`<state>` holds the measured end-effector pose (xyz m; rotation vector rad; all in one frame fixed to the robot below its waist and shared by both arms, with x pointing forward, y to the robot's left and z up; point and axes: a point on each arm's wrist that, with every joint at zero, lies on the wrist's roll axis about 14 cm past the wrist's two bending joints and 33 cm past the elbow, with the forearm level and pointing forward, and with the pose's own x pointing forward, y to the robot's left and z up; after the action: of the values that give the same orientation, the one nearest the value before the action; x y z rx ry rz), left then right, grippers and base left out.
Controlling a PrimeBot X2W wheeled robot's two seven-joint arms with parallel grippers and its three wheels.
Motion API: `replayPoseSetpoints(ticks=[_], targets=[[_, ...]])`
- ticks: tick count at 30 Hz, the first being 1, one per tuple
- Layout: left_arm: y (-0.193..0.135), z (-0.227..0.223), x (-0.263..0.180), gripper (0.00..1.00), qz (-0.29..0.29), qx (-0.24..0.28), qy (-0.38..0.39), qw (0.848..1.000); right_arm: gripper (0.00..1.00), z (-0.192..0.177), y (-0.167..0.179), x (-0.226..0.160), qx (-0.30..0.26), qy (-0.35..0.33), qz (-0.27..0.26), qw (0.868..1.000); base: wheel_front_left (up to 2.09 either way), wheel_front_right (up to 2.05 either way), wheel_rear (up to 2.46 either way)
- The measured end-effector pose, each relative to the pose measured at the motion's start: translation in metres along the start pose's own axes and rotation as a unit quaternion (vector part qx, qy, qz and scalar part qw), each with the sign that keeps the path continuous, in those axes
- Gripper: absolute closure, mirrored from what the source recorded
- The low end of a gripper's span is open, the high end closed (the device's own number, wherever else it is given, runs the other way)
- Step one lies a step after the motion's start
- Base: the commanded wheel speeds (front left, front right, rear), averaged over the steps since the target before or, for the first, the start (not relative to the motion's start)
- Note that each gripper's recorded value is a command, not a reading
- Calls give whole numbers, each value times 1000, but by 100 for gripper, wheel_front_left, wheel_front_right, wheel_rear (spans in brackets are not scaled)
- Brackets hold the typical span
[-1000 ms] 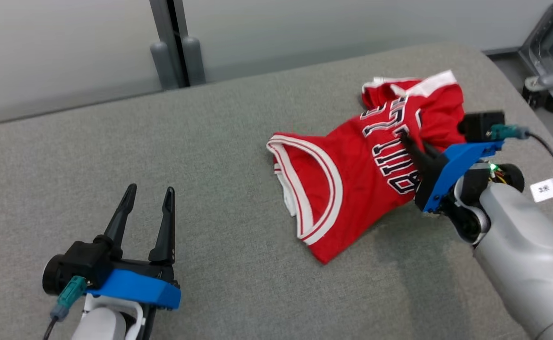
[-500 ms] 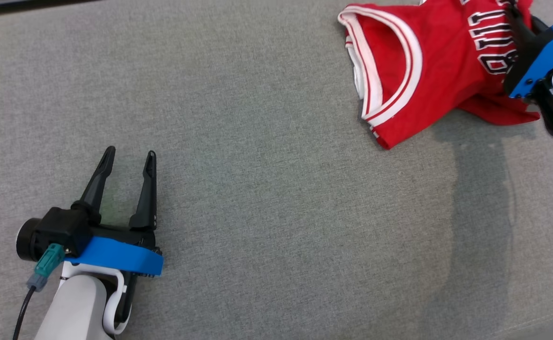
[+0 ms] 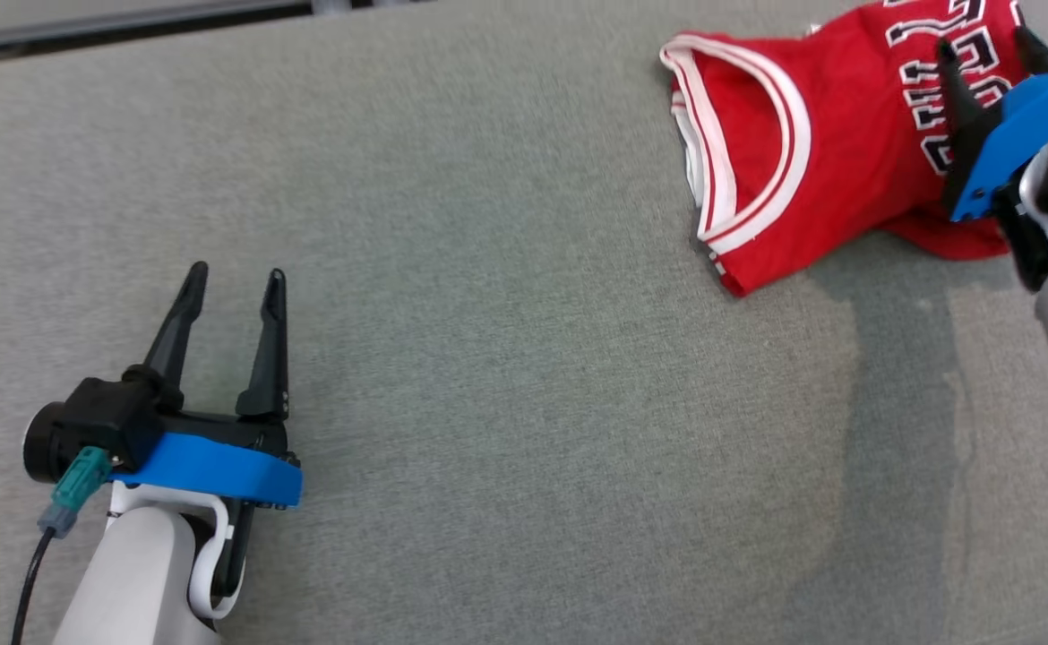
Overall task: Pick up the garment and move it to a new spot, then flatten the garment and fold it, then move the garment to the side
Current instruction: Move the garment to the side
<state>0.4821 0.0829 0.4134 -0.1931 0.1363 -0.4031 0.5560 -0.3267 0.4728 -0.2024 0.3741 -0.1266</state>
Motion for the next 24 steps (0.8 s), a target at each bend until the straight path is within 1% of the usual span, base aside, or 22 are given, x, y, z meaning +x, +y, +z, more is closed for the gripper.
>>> replayPoseSetpoints(ticks=[3,7,10,13,16,20,21,22,24], targets=[[7,23,-12,0,17,7,-24,1000,0,29,9,-10,-6,-53,10,999,0,0,0],[13,61,-35,0,46,16,-69,996,0,72,18,-32,-1,-119,19,993,0,0,0],[18,81,-57,0,70,12,-95,993,0,94,41,-53,16,-161,42,986,0,0,0],[23,91,-80,0,93,2,-110,990,0,112,57,-78,26,-208,62,976,0,0,0],[34,107,-99,0,126,0,-134,983,0,106,71,-103,37,-232,77,969,0,0,0],[36,110,-119,0,144,-7,-141,980,0,81,84,-131,54,-243,88,964,0,0,0],[36,110,-119,0,144,-7,-141,980,0,81,84,-131,54,-243,88,964,0,0,0],[37,107,-125,0,150,-6,-138,979,0,60,93,-142,53,-234,99,966,0,0,0],[38,104,-128,0,152,0,-131,980,0,45,94,-151,63,-230,99,966,0,0,0]])
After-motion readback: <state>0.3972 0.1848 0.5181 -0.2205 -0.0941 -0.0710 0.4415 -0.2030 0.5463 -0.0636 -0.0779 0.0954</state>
